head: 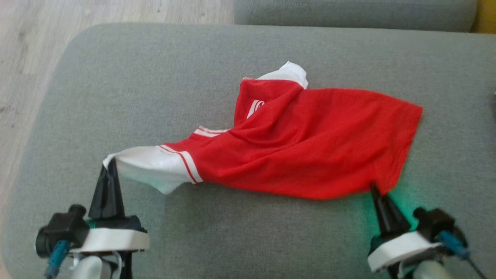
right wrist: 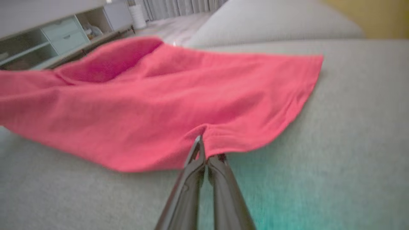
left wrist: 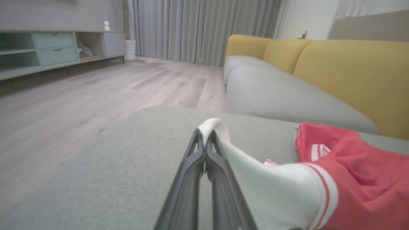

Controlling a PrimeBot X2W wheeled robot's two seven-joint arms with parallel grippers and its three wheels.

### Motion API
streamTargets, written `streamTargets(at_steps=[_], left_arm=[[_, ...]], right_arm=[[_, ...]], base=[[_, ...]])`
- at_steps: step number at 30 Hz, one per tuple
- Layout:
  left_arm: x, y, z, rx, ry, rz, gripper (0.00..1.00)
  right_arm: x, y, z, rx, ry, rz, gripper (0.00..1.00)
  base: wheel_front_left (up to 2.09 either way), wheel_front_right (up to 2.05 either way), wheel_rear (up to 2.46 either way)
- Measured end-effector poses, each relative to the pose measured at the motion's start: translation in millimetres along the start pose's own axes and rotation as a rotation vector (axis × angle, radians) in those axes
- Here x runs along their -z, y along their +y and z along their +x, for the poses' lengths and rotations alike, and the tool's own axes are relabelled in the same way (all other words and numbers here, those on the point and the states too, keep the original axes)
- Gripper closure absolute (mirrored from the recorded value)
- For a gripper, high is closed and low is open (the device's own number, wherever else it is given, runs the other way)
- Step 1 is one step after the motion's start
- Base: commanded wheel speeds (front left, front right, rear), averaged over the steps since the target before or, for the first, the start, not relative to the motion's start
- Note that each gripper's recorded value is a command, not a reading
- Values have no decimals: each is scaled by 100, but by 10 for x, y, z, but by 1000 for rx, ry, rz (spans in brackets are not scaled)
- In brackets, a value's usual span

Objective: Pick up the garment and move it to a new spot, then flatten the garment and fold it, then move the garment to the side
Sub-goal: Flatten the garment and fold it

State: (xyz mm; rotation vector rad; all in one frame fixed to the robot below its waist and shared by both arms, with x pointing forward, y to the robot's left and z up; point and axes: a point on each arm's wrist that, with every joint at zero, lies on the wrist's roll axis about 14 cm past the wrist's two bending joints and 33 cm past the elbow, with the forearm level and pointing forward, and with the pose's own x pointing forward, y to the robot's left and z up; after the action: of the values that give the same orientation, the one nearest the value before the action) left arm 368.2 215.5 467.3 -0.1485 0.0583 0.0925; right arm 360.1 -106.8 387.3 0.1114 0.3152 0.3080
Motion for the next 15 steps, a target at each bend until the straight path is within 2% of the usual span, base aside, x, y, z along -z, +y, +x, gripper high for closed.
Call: streamTargets(at_steps=[6,10,15], left_arm=[[-662,-210,26,89,-212,-8,100],[-1162,-401,-55,161,-372,-22,100],[-1745,-639,-290,257,-562,-35,100]], right_arm=[[-840,-106,-86,39,-266,-50,100],[-1211,-215,-335,88,-393,-77,100],[-1910,-345,-727,154,-624,-146,100]], base=[[0,0,0],[0,0,0],[0,0,0]])
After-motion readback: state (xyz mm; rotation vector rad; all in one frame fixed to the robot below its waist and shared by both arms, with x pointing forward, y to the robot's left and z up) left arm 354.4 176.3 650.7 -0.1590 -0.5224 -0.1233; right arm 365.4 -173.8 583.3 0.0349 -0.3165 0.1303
